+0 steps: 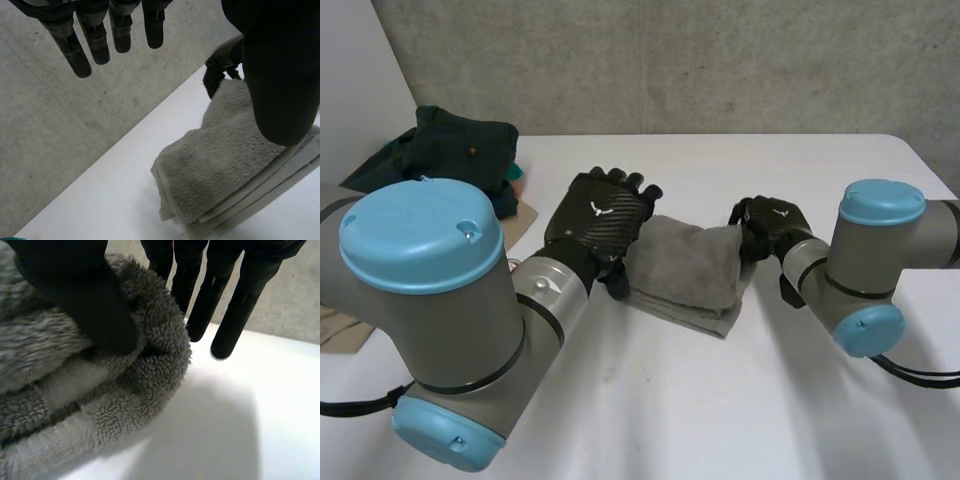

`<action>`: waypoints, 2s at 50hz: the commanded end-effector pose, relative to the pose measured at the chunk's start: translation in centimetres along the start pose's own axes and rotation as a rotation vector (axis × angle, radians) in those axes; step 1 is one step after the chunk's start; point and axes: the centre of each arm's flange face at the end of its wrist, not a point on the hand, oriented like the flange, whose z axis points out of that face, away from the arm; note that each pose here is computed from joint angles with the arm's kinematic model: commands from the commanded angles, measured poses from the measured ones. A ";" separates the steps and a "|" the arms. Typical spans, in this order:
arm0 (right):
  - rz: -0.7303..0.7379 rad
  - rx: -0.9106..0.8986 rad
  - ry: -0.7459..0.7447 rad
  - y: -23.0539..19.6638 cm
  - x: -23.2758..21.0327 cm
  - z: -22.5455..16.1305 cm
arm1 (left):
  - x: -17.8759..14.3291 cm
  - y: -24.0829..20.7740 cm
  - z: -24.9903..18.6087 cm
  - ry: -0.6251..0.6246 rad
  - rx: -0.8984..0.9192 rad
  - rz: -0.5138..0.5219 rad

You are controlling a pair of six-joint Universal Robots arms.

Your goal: Fold the laundry.

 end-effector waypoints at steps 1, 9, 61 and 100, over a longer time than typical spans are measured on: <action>-0.018 -0.091 -0.048 0.4 0.2 -1.0 | -0.1 0.5 0.1 -0.002 -0.014 0.000; -0.088 -0.120 -0.093 -0.6 3.5 -1.0 | -0.1 0.7 0.2 -0.002 -0.020 0.002; 0.135 0.357 0.559 -7.1 22.7 6.9 | -1.5 1.5 1.5 -0.040 -0.039 -0.001; -0.285 0.203 1.074 -11.6 31.6 0.2 | -1.5 0.2 1.5 -0.044 -0.001 -0.004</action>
